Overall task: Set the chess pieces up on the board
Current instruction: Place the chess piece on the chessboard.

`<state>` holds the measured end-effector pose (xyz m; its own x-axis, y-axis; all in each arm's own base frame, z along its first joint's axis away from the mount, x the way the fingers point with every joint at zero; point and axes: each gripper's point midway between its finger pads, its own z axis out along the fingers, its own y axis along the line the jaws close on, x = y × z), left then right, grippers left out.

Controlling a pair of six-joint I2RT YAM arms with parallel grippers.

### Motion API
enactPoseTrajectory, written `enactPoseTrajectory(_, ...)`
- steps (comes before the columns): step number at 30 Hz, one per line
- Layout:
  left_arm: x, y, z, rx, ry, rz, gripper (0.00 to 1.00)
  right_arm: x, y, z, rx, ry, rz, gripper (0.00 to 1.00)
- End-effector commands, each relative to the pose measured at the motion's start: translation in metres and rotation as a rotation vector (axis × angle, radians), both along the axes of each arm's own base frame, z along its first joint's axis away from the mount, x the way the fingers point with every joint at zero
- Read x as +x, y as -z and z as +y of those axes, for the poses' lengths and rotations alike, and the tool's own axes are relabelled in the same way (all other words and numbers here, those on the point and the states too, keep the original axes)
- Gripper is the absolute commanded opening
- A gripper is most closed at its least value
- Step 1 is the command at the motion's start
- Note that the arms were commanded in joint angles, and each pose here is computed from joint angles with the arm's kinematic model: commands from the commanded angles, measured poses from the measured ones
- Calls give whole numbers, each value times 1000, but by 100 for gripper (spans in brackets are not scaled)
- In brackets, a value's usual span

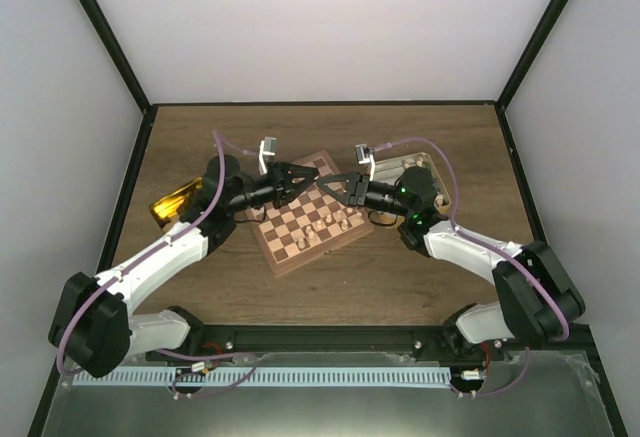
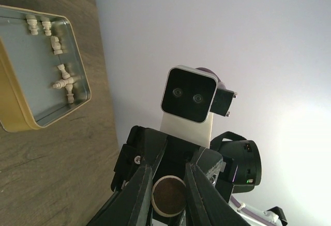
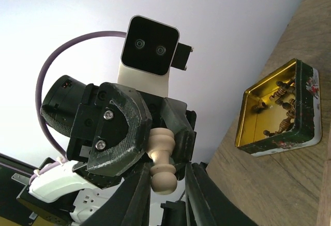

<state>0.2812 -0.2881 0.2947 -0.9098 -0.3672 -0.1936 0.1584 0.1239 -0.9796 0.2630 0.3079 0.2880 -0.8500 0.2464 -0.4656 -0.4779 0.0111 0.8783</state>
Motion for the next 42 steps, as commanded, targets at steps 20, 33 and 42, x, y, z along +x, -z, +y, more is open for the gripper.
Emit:
enactPoseTrajectory(20, 35, 61, 104, 705, -475, -57, 63, 28, 42, 15, -413, 125, 21, 1)
enactPoseTrajectory(33, 12, -13, 246, 1140, -1011, -234, 73, 3, 148, 74, -1140, -14, -19, 1)
enactPoseTrajectory(42, -20, -58, 288, 1098, -1230, -297, 73, -10, 180, 97, -1329, -97, -67, 1)
